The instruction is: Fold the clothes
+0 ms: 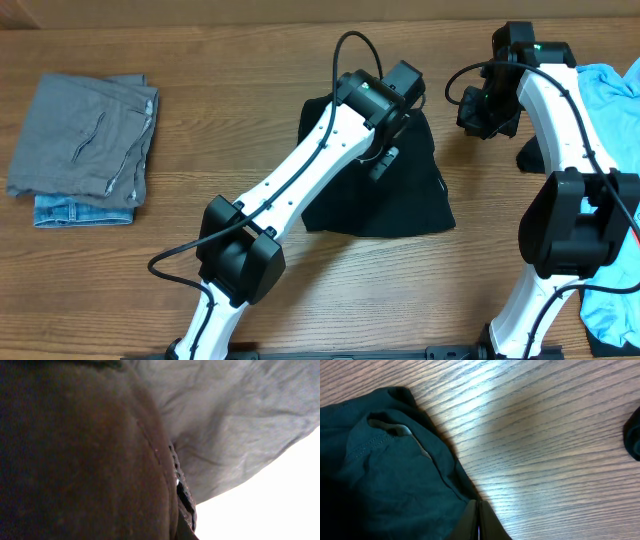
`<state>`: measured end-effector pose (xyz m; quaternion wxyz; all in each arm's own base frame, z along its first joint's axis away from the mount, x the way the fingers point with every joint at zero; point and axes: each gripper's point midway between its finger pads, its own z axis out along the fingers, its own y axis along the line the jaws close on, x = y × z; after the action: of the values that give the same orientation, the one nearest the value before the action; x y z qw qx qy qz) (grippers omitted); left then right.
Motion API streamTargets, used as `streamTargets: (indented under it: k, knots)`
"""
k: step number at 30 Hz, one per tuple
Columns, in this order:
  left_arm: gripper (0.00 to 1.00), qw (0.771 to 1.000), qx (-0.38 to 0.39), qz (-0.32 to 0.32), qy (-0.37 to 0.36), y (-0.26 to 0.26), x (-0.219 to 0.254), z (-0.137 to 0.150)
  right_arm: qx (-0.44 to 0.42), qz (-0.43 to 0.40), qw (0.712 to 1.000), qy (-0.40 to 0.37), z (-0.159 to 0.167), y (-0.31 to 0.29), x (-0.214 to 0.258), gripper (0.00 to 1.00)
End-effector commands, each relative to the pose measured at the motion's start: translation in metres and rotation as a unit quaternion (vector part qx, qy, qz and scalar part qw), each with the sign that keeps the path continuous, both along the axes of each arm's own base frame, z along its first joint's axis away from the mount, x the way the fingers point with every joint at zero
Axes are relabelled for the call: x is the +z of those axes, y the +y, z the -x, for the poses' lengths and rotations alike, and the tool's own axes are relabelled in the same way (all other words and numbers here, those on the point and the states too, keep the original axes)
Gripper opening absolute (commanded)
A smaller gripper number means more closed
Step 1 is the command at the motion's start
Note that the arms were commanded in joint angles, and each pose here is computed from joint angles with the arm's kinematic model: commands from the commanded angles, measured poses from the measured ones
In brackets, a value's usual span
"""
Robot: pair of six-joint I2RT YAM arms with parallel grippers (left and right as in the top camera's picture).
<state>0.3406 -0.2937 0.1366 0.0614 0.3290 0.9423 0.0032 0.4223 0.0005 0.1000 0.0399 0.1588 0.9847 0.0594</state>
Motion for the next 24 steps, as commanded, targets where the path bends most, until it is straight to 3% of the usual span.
streamTargets:
  k: [1,9,24]
  knots:
    - [0.04,0.999,-0.022,0.032,0.007,-0.019,0.0,0.005,0.003,0.003,1.0,0.005,0.002,0.0,-0.004,0.04]
    - [0.05,0.993,-0.032,0.111,-0.008,-0.052,0.007,-0.005,0.004,-0.016,1.0,0.01,0.004,0.007,-0.004,0.04]
    - [0.04,0.998,-0.032,0.06,0.005,-0.03,0.002,0.003,0.009,-0.038,0.999,0.025,0.023,0.017,-0.074,0.04]
